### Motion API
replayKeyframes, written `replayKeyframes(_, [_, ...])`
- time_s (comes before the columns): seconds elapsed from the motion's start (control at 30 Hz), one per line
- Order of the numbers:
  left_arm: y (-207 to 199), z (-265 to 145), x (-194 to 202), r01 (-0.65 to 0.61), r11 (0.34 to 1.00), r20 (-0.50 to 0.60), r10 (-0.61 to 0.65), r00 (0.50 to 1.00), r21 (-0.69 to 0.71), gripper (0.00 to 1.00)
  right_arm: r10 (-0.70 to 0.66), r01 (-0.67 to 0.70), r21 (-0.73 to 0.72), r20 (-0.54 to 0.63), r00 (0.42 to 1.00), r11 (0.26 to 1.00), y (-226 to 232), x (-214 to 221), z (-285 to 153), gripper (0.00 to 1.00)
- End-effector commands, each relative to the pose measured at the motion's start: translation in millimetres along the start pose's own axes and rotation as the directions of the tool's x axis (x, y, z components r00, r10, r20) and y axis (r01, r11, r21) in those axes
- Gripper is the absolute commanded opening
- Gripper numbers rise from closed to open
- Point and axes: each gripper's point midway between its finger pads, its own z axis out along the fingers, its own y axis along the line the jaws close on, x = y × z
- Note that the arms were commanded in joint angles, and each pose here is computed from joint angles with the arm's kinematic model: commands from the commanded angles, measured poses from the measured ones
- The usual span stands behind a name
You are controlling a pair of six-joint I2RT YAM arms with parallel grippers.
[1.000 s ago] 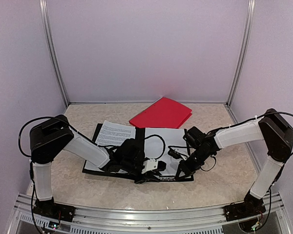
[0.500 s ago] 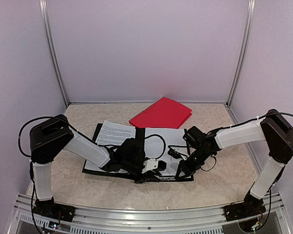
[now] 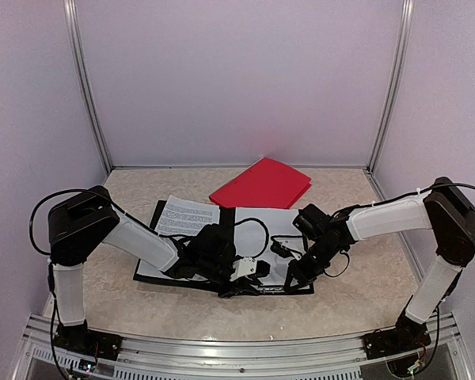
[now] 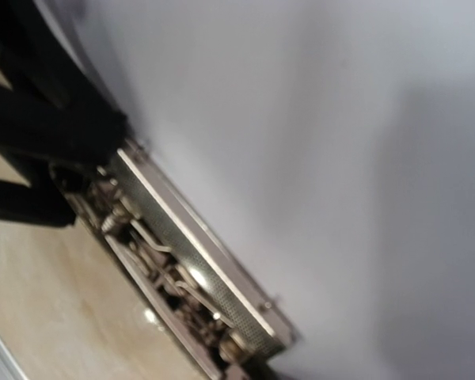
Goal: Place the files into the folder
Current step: Clamp the file at the center of the board.
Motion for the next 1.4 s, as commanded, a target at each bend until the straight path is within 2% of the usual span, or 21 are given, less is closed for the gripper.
replayKeyframes(0.0, [-27.6, 8.5, 15.3, 0.054, 0.992, -0.047, -0.049, 0.998, 0.11, 0.05, 0.056, -0.05, 0.198, -0.028, 0.998, 0.979, -36.4, 11.1, 6.5, 0.0])
replayKeyframes(0.37, [-28.6, 8.9, 15.9, 0.056, 0.992, -0.051, -0.05, 0.997, 0.115, 0.05, 0.051, -0.052, 0.194, 0.009, 0.999, 0.98, -31.0, -1.0, -0.9, 0.05])
replayKeyframes(0.63, [-28.8, 8.7, 15.0, 0.054, 0.992, -0.05, -0.049, 0.998, 0.114, 0.04, 0.053, -0.064, 0.195, 0.061, 0.997, 0.979, -27.1, -13.4, -8.7, 0.15])
replayKeyframes(0.77, [-29.0, 8.1, 14.4, 0.054, 0.992, -0.049, -0.049, 0.998, 0.114, 0.05, 0.055, -0.075, 0.2, 0.101, 0.993, 0.977, -25.3, -20.4, -15.1, 0.23])
replayKeyframes(0.97, [-25.9, 7.0, 11.4, 0.056, 0.994, -0.043, -0.052, 0.998, 0.098, 0.06, 0.038, -0.07, 0.18, 0.177, 0.984, 0.981, -13.9, -33.1, -32.4, 0.29])
replayKeyframes(1.07, [-23.6, 4.9, 6.6, 0.048, 0.996, -0.031, -0.046, 0.998, 0.079, 0.13, 0.033, -0.078, 0.195, 0.225, 0.974, 0.978, -12.1, -38.1, -44.5, 0.29])
replayKeyframes(1.2, [-18.1, 1.7, -4.4, 0.009, 1.0, -0.014, -0.008, 1.0, 0.019, 0.29, 0.057, -0.128, 0.246, 0.276, 0.959, 0.961, -20.5, -35.4, -56.3, 0.32])
replayKeyframes(1.37, [-8.6, -0.9, -15.7, -0.007, 0.999, -0.018, 0.006, 1.0, -0.043, 0.36, 0.115, -0.214, 0.26, 0.347, 0.931, 0.942, -28.0, -27.8, -66.3, 0.33])
